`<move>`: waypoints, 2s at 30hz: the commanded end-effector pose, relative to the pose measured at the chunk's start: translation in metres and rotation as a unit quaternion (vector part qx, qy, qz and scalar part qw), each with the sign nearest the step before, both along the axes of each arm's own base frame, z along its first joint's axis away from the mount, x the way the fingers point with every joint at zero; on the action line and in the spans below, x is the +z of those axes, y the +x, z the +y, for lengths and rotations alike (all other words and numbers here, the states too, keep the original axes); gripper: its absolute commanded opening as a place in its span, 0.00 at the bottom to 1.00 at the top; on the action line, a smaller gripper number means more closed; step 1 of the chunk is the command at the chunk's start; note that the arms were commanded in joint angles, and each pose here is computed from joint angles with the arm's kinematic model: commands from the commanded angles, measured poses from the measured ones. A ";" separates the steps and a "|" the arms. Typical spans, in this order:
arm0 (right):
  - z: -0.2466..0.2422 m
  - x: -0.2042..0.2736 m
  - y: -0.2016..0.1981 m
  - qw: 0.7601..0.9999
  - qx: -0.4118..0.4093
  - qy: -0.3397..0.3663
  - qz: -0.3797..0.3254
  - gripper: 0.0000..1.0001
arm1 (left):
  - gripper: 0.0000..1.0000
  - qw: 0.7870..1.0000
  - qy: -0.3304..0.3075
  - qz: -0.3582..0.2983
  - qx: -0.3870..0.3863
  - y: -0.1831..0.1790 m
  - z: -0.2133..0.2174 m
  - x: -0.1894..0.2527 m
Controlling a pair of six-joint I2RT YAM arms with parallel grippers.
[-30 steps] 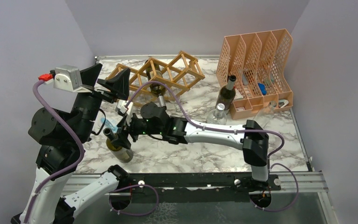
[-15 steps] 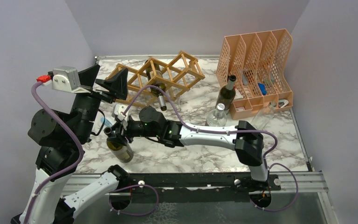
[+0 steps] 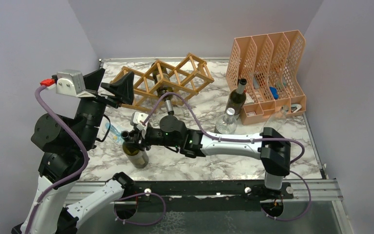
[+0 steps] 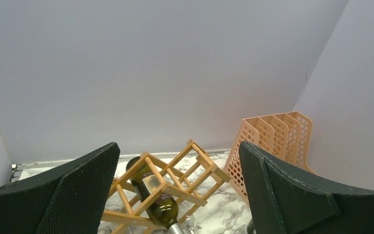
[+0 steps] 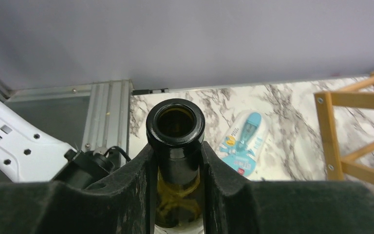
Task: Put the wine bottle on the wine rack
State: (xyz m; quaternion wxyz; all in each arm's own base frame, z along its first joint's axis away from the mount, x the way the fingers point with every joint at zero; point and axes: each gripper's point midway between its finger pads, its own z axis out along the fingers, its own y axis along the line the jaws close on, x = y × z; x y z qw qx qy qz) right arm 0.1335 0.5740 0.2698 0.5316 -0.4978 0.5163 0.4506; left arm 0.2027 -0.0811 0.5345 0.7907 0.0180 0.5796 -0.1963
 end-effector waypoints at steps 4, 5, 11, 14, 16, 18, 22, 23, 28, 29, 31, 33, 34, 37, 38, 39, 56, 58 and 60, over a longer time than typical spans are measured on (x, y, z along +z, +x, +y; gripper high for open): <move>-0.060 0.092 0.016 0.990 -0.094 0.103 -0.034 0.12 | 0.99 1.000 0.004 0.013 0.009 0.007 -0.001 -0.012; -0.069 0.093 0.019 0.988 -0.107 0.102 -0.033 0.12 | 0.99 1.000 0.008 0.016 0.008 0.008 -0.003 -0.015; -0.128 0.076 0.030 0.978 -0.186 0.090 -0.008 0.12 | 0.98 0.996 0.067 0.063 0.022 0.031 -0.014 -0.063; -0.154 0.072 0.034 0.972 -0.220 0.083 0.005 0.12 | 0.98 0.991 0.086 0.095 0.037 0.042 -0.015 -0.093; -0.170 0.071 0.035 0.968 -0.236 0.082 0.009 0.12 | 0.98 0.989 0.092 0.113 0.035 0.046 -0.019 -0.111; -0.185 0.070 0.038 0.963 -0.256 0.082 0.012 0.12 | 0.98 0.985 0.102 0.136 0.024 0.050 -0.027 -0.133; -0.212 0.070 0.045 0.950 -0.298 0.086 0.020 0.11 | 0.96 0.972 0.134 0.191 -0.011 0.054 -0.045 -0.196; -0.219 0.071 0.047 0.946 -0.312 0.090 0.025 0.11 | 0.96 0.969 0.141 0.202 -0.027 0.052 -0.051 -0.211; -0.246 0.077 0.057 0.923 -0.366 0.109 0.043 0.10 | 0.99 0.958 0.147 0.199 -0.145 0.035 -0.089 -0.247; -0.249 0.078 0.058 0.921 -0.371 0.111 0.044 0.10 | 0.99 0.954 0.153 0.190 -0.174 0.029 -0.098 -0.251; -0.255 0.082 0.059 0.918 -0.377 0.115 0.045 0.10 | 0.99 0.934 0.174 0.168 -0.262 0.009 -0.121 -0.258; -0.260 0.088 0.058 0.916 -0.378 0.122 0.046 0.10 | 0.99 0.927 0.179 0.154 -0.293 0.001 -0.129 -0.261; -0.263 0.091 0.057 0.916 -0.377 0.125 0.046 0.10 | 0.99 0.922 0.185 0.146 -0.306 -0.002 -0.132 -0.264; -0.269 0.101 0.053 0.918 -0.370 0.134 0.048 0.10 | 0.99 0.910 0.195 0.100 -0.352 -0.017 -0.142 -0.266; -0.270 0.105 0.050 0.921 -0.363 0.134 0.047 0.10 | 0.99 0.905 0.194 0.080 -0.370 -0.023 -0.145 -0.266; -0.271 0.110 0.046 0.925 -0.351 0.135 0.045 0.09 | 0.99 0.901 0.194 0.061 -0.383 -0.028 -0.148 -0.266; -0.275 0.163 -0.009 0.964 -0.200 0.159 0.069 0.07 | 0.99 0.798 0.147 0.046 -0.583 -0.085 -0.186 -0.277; -0.275 0.164 -0.010 0.964 -0.198 0.160 0.072 0.06 | 0.99 0.784 0.147 0.041 -0.601 -0.092 -0.189 -0.276; -0.275 0.163 -0.008 0.963 -0.204 0.158 0.074 0.04 | 0.99 0.775 0.150 0.042 -0.613 -0.096 -0.191 -0.278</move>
